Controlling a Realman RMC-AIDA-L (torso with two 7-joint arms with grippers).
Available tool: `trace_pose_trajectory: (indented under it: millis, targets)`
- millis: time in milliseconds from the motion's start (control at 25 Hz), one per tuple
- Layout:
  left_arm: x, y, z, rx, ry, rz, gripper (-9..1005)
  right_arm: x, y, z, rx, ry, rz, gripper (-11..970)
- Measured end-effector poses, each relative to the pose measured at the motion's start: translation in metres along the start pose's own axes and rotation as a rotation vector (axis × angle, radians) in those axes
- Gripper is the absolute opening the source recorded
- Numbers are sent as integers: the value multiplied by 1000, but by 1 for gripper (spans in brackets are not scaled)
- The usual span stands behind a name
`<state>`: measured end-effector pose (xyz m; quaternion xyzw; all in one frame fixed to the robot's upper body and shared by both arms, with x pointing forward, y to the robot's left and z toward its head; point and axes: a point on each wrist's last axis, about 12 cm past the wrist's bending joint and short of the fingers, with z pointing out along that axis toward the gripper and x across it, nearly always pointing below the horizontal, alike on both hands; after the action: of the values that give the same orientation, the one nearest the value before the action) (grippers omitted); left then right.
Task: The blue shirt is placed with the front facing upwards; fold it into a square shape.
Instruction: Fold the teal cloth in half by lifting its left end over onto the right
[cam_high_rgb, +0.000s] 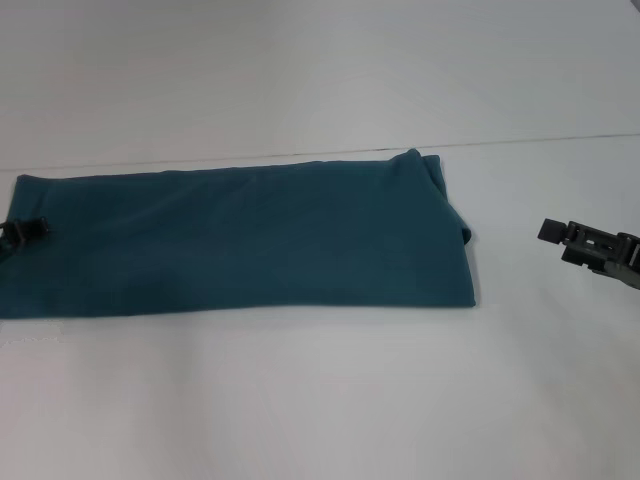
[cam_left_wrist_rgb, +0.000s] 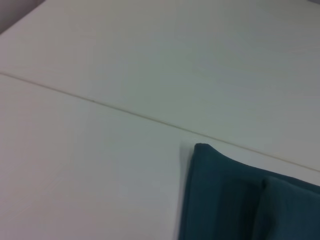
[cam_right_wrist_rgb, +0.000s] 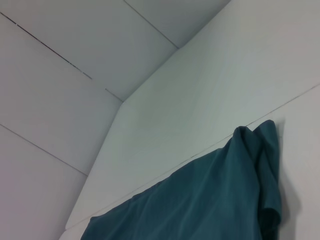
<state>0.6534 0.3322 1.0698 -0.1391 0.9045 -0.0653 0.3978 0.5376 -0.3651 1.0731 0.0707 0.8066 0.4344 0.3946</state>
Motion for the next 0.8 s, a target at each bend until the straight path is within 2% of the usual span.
trace_pose_trajectory:
  millis: [800]
  targets:
    - [8,4,1,-7,20,-7,916,1,0,0,2,2,1,949]
